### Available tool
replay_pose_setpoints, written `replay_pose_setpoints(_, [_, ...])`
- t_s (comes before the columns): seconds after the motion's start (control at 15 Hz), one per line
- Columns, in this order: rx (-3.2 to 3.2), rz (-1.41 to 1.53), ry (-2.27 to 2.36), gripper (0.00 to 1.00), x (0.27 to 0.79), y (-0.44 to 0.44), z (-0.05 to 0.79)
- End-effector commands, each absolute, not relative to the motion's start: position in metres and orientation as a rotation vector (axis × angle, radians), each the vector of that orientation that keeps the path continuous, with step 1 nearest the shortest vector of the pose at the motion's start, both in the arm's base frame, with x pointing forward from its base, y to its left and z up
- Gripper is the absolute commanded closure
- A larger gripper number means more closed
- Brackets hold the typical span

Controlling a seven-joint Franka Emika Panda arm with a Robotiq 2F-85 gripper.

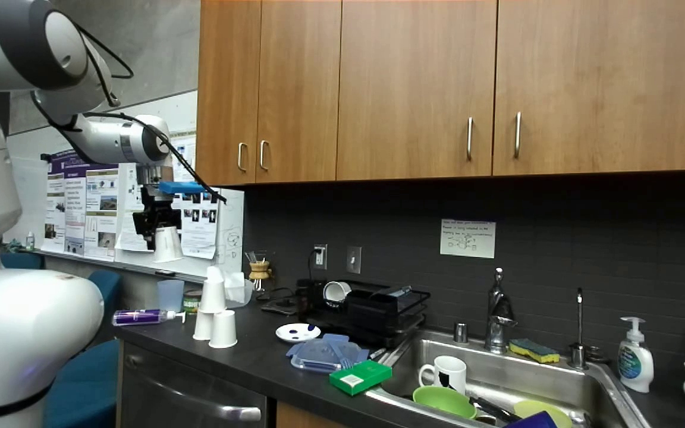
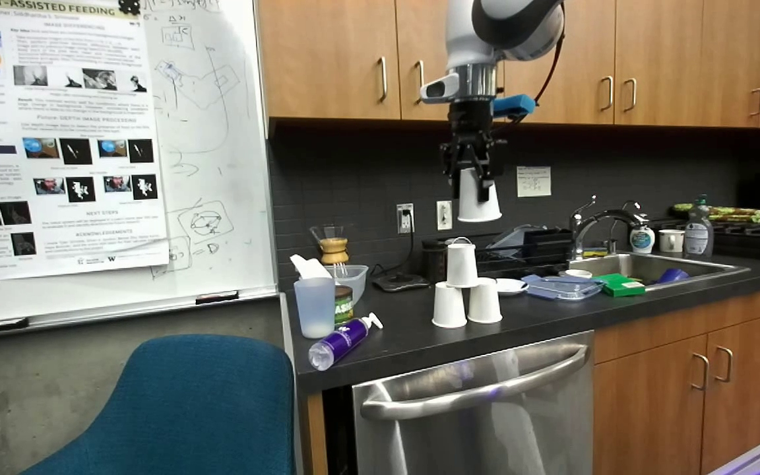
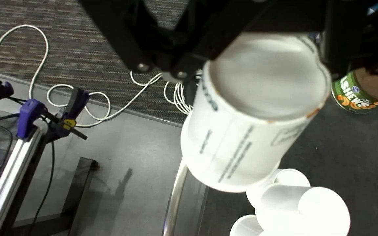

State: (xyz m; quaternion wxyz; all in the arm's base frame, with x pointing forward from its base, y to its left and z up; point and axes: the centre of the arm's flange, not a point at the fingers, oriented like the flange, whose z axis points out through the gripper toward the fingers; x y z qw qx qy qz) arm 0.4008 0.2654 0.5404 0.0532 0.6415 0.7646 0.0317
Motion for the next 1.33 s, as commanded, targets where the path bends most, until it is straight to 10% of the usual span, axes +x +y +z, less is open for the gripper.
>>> replay_pose_setpoints(0.0, [1.936,0.082,2.369,0.58,0.42,0.251,0.555])
replay_pose_setpoints(1.27, [1.904,0.051,2.458,0.58,0.525,0.237,0.578])
